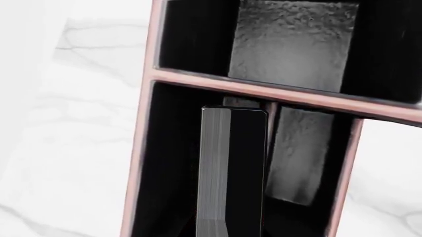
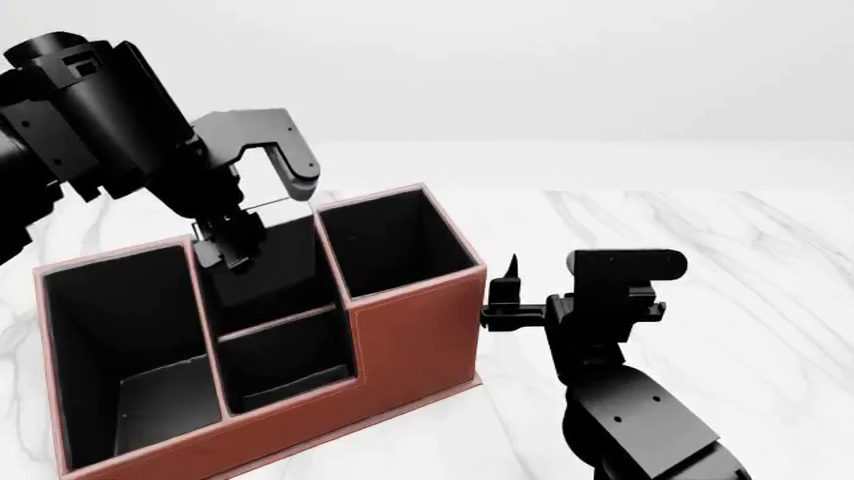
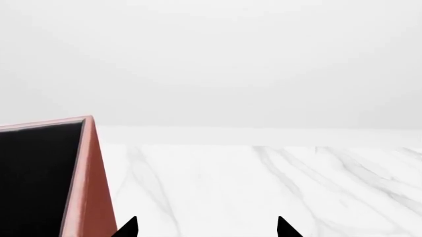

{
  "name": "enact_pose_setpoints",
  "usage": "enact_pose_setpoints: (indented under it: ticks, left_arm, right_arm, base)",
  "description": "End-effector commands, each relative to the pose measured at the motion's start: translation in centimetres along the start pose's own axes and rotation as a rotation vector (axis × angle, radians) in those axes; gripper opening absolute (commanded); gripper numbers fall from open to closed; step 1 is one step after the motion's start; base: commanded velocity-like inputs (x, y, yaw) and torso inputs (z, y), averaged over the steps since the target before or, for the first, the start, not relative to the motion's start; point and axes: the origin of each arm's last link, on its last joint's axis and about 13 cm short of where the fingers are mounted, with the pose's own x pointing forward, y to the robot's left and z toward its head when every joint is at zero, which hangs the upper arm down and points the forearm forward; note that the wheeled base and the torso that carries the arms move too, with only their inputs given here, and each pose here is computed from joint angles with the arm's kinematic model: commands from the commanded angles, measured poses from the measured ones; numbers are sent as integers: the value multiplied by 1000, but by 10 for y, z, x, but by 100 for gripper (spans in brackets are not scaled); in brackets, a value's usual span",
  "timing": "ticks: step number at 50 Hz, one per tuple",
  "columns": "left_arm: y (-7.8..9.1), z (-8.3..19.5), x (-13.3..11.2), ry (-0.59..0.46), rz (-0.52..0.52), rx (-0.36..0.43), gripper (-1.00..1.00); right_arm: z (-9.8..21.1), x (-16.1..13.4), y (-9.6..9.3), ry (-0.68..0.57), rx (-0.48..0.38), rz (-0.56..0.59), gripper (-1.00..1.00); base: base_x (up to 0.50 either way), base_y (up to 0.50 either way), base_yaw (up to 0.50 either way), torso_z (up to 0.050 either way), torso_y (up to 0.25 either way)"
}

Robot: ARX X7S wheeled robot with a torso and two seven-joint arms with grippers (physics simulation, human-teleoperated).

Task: Pick up the book and place it in the front compartment of the caddy.

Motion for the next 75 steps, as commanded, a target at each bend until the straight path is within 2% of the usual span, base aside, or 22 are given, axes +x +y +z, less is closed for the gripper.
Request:
enact_pose_setpoints:
  ticks: [1, 35, 70, 74, 75]
  left_arm:
    - [4, -2, 5, -15, 24, 5, -100]
    - [0, -11, 54, 15, -35, 2, -100]
    - [2, -19, 73, 44, -39, -16, -100]
    - [3, -19, 73, 47, -56, -42, -100]
    - [3, -19, 73, 48, -49, -33, 100]
  right_arm:
    - [0, 0, 0, 0, 1, 1, 100]
    - [-3, 3, -3, 10, 9, -8, 100]
    - [-4, 3, -4, 7, 16, 1, 100]
    - [-4, 3, -4, 8, 16, 1, 100]
    - [-5, 4, -4, 8, 16, 1, 100]
  base:
    - [0, 0, 0, 0, 0]
    - [0, 0, 0, 0, 1]
    - [0, 0, 0, 0, 1]
    - [0, 0, 0, 0, 3]
    - [0, 0, -3, 0, 0]
